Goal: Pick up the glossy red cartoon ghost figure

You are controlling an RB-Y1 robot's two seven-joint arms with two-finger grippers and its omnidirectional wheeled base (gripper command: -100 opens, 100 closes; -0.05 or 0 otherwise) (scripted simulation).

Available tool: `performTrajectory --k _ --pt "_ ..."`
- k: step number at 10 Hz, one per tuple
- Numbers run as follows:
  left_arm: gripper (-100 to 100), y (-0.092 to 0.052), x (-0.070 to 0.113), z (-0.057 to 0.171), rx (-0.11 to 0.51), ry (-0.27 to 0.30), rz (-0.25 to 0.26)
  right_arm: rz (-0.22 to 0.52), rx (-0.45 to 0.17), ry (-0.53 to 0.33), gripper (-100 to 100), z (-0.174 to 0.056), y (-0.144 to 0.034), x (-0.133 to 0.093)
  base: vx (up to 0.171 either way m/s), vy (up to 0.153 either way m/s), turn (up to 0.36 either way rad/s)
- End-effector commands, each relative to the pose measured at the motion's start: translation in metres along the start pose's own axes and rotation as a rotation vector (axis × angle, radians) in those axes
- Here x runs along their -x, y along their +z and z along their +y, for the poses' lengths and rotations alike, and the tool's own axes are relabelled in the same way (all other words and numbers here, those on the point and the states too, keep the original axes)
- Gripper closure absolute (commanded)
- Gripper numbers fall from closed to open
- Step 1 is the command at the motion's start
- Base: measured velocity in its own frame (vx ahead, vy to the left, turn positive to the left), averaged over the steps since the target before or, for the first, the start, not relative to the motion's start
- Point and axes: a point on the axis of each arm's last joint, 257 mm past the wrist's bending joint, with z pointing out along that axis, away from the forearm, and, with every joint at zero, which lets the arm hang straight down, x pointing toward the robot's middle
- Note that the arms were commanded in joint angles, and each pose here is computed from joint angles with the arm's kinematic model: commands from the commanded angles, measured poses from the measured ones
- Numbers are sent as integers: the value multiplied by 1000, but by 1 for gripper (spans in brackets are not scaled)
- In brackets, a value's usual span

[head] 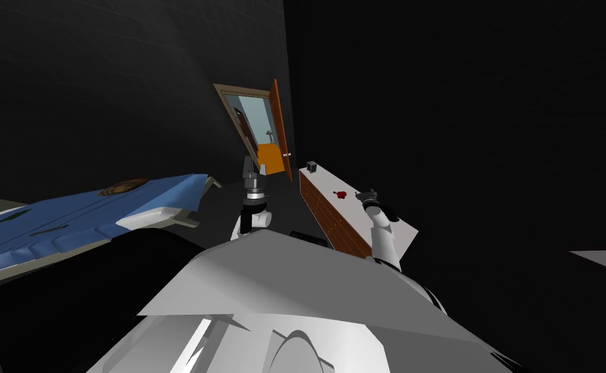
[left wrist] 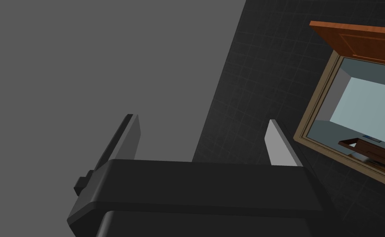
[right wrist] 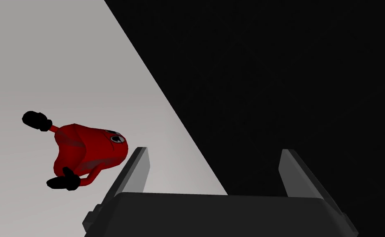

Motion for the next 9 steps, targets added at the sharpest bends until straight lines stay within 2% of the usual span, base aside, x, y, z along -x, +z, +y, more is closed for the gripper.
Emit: performTrajectory --k 1,3,4,5,6,7,8,9 --pt "0 0 0 0 0 0 0 -23 -50 114 -100 -11 5 9 1 -4 -32" --pt "0 0 0 0 0 0 0 -51 -85 136 -100 -25 5 23 1 -1 -9" --pt "0 0 0 0 0 0 0 -72 -126 243 -100 -34 7 30 7 -2 -37" --pt "0 0 0 0 0 0 0 -87 -145 253 -100 -42 6 37 9 -1 -21" --pt "0 0 0 0 0 0 0 -109 -170 354 -100 -49 7 45 13 -2 -38" --pt "0 0 0 0 0 0 0 -124 -201 370 -100 -59 5 50 14 -1 -19" --pt "0 0 0 0 0 0 0 -140 -223 466 -100 -65 6 54 21 1 -44" --pt "0 0 0 0 0 0 0 -162 -255 489 -100 -77 3 61 19 2 -19"
